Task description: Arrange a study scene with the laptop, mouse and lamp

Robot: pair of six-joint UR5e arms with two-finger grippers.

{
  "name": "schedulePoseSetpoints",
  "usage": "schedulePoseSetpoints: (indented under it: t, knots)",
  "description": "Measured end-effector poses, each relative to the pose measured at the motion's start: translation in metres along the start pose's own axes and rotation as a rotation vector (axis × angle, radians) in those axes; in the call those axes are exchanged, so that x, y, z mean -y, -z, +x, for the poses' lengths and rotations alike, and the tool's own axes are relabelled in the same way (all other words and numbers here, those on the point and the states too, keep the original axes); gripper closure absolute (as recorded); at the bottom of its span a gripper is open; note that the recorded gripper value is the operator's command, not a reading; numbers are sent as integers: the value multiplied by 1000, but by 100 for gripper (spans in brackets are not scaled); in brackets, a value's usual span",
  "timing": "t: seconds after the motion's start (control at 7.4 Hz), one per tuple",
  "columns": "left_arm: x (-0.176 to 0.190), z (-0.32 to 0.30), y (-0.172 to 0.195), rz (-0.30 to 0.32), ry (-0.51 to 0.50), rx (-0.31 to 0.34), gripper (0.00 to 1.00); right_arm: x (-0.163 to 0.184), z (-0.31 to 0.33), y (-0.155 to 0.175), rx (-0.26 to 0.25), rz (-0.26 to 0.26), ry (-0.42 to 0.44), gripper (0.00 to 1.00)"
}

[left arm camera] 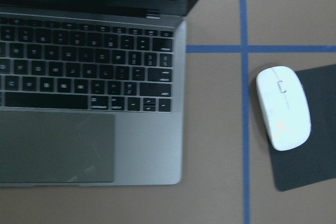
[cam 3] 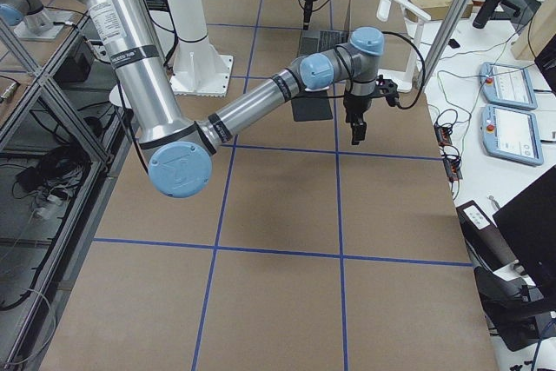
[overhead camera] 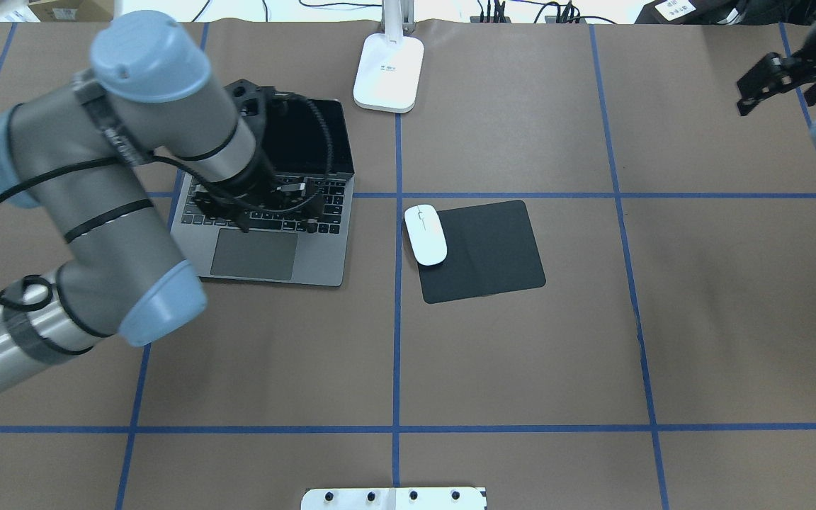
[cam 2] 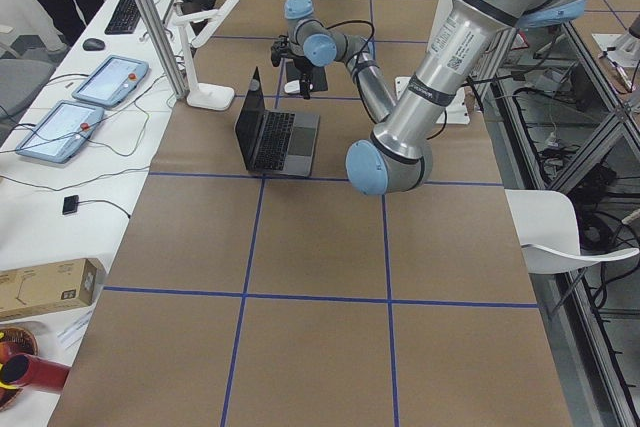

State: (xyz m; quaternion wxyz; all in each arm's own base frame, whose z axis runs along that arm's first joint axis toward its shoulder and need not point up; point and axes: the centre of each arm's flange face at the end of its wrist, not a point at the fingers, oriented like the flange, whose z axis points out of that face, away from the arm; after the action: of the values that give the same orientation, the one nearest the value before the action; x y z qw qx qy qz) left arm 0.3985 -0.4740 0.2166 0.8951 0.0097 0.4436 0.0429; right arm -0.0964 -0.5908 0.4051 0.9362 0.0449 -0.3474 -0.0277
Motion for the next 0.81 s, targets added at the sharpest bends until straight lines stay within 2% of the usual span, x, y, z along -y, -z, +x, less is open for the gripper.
schedulePoseSetpoints:
  t: [0.41, 0.81]
  knots:
    - [2, -154, 26, 2, -66, 53, 0, -25, 141, -11, 52, -58, -76, 0]
    - [-2, -333, 64, 0, -106, 111, 0, -52, 189, -16, 58, -70, -135, 0]
